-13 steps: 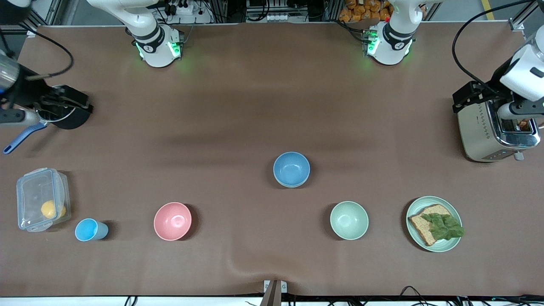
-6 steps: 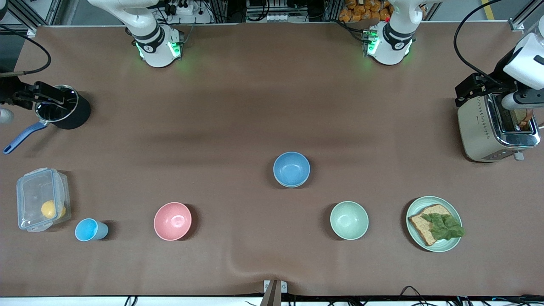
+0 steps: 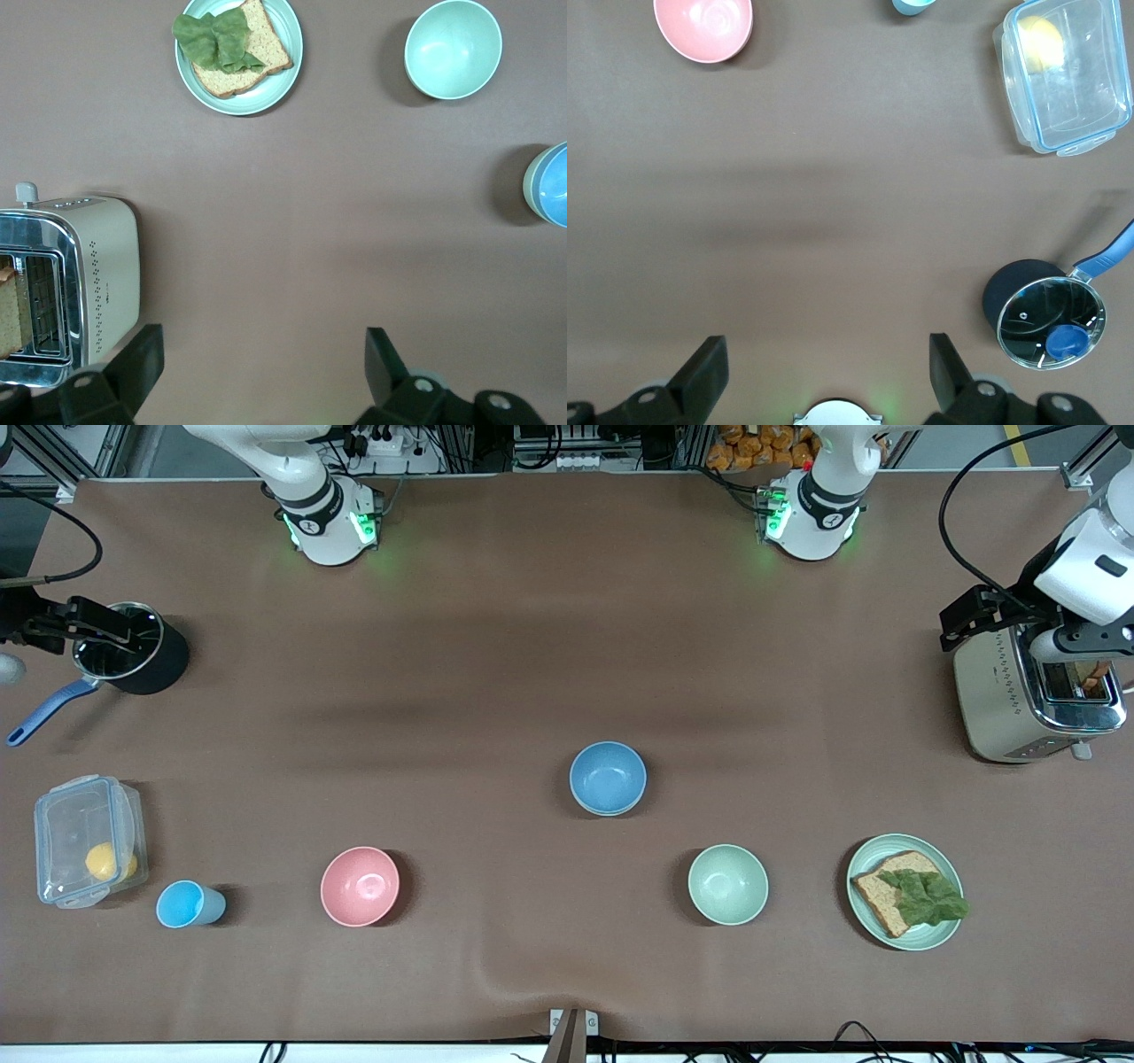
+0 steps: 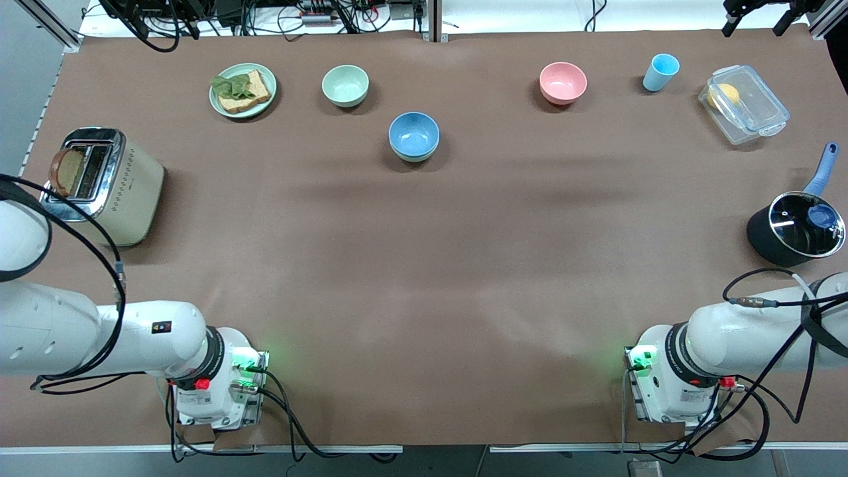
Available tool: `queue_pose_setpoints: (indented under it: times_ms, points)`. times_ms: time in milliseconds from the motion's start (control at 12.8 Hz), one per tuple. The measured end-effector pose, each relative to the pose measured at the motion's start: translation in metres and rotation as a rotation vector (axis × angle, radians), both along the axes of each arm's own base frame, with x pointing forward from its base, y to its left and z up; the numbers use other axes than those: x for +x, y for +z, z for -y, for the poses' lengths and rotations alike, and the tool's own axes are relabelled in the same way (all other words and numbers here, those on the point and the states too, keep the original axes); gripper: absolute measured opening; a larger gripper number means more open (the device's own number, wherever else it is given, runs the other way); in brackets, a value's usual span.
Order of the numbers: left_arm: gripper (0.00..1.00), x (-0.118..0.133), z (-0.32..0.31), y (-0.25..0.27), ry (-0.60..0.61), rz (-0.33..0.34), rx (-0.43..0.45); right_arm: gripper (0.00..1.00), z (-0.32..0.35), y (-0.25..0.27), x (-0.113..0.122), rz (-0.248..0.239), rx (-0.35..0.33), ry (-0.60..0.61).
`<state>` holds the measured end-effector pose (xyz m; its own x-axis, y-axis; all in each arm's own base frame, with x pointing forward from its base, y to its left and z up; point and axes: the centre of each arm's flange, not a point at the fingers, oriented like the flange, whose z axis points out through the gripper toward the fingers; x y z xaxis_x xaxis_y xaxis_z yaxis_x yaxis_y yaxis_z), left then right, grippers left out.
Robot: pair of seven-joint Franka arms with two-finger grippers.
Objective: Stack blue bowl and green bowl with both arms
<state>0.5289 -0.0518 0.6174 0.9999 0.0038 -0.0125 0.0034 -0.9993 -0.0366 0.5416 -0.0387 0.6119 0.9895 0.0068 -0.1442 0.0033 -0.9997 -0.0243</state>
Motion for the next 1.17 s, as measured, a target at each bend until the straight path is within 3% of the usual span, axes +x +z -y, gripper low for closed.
queue_pose_setpoints:
  times_ms: [1170]
  points:
    - [1.00,-0.0014,-0.0062,0.0031,0.012,-0.008,0.000,1.00,-0.0066,0.0027,0.0004,0.004,0.000,0.012]
